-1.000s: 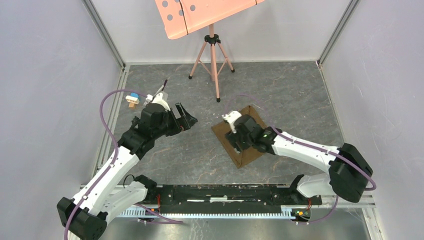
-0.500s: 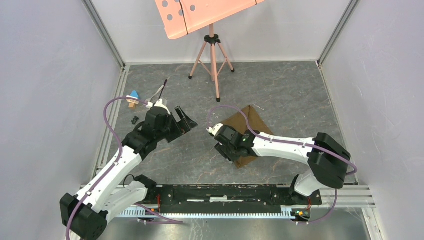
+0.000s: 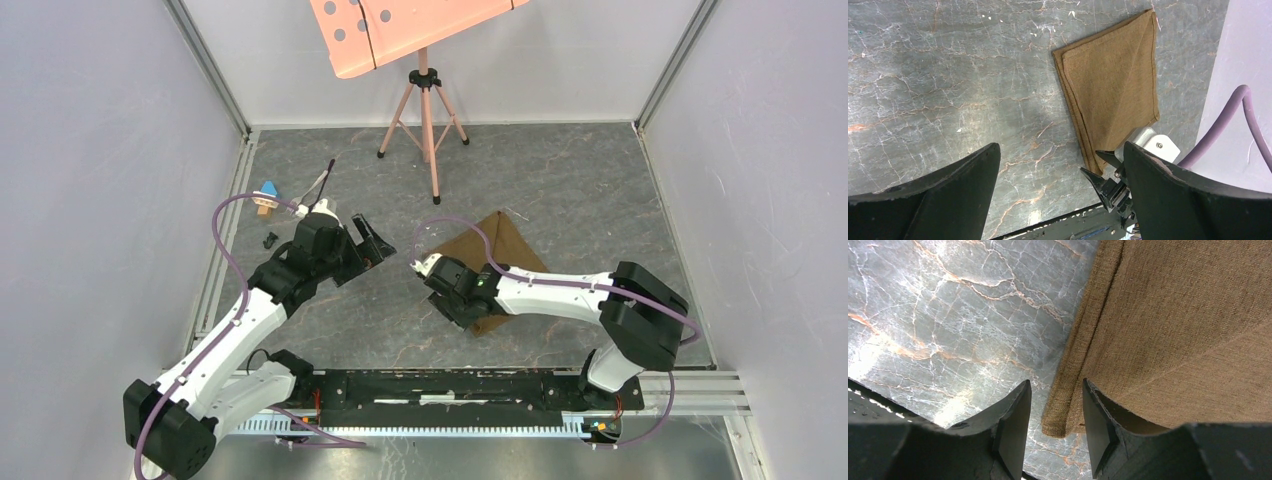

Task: Fold the napkin into a case and place the utensils inside
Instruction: Pick up the upper triangle-folded napkin from the center of the board.

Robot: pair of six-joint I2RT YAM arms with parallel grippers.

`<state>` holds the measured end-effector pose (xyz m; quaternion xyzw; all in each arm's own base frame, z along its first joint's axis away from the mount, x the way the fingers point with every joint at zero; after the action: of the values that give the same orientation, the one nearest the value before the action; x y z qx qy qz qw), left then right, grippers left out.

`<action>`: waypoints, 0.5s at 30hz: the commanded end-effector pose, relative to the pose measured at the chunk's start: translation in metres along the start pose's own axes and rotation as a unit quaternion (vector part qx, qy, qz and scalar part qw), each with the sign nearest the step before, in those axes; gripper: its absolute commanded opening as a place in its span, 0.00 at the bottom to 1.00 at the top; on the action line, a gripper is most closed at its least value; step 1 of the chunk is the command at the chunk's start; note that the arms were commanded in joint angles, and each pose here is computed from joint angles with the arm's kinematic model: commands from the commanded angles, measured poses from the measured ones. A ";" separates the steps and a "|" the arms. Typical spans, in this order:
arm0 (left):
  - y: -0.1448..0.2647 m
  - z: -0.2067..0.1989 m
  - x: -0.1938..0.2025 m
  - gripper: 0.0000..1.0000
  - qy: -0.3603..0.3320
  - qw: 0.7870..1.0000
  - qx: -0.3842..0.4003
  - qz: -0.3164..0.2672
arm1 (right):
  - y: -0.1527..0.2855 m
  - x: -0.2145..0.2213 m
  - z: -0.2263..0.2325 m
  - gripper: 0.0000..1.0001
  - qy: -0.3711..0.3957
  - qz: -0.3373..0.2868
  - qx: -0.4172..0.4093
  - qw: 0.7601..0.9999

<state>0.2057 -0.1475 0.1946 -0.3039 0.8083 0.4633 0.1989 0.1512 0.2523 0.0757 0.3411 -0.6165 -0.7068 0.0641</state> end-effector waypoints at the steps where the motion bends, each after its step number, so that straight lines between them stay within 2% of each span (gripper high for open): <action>1: 0.000 0.001 -0.004 0.98 -0.003 1.000 -0.005 -0.010 | -0.001 0.003 0.002 0.48 0.000 -0.004 0.015 1.000; 7: -0.001 0.001 -0.004 0.98 -0.005 1.000 -0.004 -0.008 | -0.002 0.011 0.004 0.48 0.005 -0.001 0.026 1.000; 15: -0.001 0.002 -0.002 0.98 -0.006 1.000 -0.004 -0.006 | 0.016 -0.001 0.003 0.51 -0.003 -0.032 0.027 0.999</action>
<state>0.2058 -0.1475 0.1945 -0.3040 0.8082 0.4636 0.1988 0.1404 0.2513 0.0720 0.3484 -0.6287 -0.6924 0.0638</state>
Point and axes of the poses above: each gripper's point midway between its finger pads, its own y axis back along the fingers, its own z axis along the line the jaws close on, x = y × z, the point moved 5 cm from there along y, back along the fingers, and after that the axes turned 13 degrees about -y, right-handed, at the moved point
